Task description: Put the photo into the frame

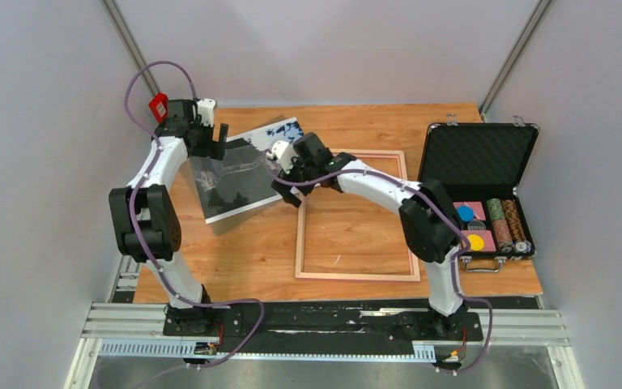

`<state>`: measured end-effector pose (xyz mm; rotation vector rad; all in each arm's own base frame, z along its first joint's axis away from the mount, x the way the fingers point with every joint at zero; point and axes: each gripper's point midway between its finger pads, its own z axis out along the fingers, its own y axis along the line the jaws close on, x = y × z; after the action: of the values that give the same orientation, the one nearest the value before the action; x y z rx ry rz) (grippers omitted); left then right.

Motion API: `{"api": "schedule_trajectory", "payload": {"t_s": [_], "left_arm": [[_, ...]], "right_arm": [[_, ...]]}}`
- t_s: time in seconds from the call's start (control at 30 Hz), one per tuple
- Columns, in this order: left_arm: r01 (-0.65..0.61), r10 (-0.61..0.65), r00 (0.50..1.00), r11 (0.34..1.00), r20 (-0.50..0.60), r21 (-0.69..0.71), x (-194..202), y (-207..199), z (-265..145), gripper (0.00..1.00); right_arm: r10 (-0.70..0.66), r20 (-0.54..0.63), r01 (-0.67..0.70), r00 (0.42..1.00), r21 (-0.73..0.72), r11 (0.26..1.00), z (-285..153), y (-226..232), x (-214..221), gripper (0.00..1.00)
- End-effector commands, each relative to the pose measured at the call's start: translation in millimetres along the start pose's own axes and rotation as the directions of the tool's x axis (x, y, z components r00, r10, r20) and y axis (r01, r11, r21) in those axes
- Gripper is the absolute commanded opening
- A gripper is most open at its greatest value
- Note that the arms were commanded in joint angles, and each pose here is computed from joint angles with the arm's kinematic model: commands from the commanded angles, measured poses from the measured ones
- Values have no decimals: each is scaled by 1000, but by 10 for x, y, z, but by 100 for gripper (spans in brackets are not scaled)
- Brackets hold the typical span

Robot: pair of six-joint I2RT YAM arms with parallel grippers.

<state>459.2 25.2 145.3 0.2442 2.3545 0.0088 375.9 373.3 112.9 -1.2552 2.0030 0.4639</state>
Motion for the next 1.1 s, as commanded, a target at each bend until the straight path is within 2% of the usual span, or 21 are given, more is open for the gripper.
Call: {"api": "schedule_trajectory", "payload": {"t_s": [0.0,0.17,0.33,0.7,1.07], "left_arm": [[4,-4,1000,998,-7,68,-109,-41,194,100],[39,-37,999,995,-25,88,-179,-30,468,100],[60,-57,998,993,-31,106,-218,-42,607,100],[67,-64,997,990,-30,126,-153,-92,659,100],[64,-61,998,989,-30,133,-153,-99,730,100]], "right_arm": [[-147,45,150,988,-64,987,247,299,-224,93],[-210,7,210,978,-108,972,521,495,-63,92],[-210,-80,207,974,-50,977,657,380,204,91],[-115,-193,124,974,34,992,564,56,585,91],[-21,-235,40,972,74,996,412,-161,669,92]]}}
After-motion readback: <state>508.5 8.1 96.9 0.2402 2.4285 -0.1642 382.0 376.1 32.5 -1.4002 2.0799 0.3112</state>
